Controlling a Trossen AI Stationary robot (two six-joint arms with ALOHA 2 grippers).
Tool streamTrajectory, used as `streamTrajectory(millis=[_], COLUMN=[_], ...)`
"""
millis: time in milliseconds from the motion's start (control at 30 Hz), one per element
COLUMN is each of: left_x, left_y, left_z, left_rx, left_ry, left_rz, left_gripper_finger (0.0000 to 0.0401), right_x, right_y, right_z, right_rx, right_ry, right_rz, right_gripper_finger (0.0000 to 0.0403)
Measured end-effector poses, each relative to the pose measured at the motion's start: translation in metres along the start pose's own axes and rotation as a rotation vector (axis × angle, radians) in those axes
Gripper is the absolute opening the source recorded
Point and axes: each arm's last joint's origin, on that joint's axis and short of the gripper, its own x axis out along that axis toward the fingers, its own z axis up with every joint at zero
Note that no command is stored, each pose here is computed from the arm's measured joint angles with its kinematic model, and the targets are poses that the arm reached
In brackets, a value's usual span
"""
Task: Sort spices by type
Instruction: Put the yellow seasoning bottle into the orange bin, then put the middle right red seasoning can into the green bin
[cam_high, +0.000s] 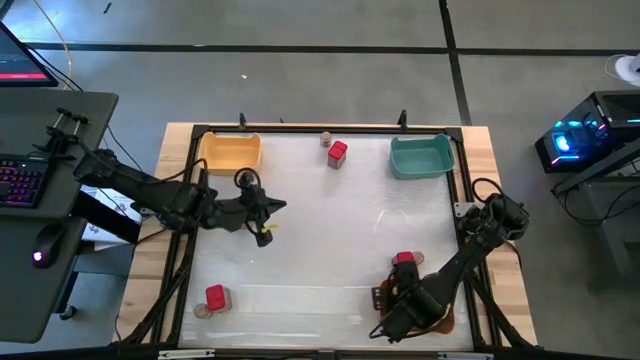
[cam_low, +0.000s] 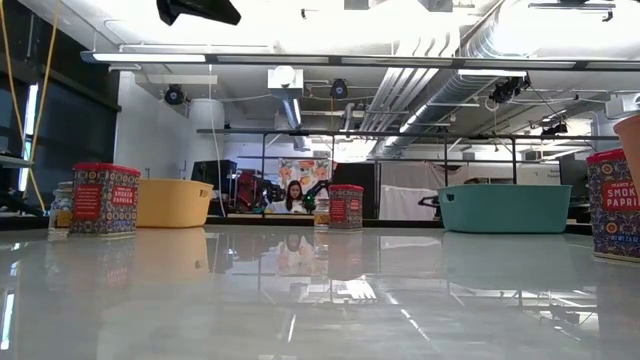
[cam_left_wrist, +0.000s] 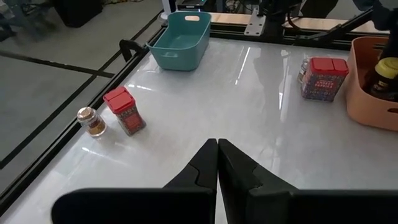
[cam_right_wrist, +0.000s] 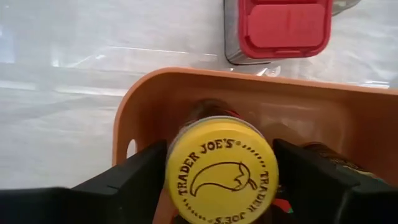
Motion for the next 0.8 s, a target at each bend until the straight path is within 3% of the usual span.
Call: streamTrajectory(millis=[133,400,800], left_x=[0.002,0.005,0.005], left_y=[0.002,0.007,0.007], left_z=[0.001,0.002,0.002], left_rx=[0.001,-0.009,-0.010], left_ry=[0.007,0.014,0.014], left_rz=[-0.004,0.003,0.001], left_gripper_finger=[0.0000,0.0000,0.0000], right_x=[-0.001,-0.020,-0.043], right_y=[-0.001,-0.007,-0.013], right_z=[0.001,0.010,0.025], right_rx=[-0.021,-0.068,-0.281], right_ry=[0.023,0.101,0.147], right_rz=[-0.022,-0.009,0.078], right_gripper_finger=[0.0310,0.0312,0.0312])
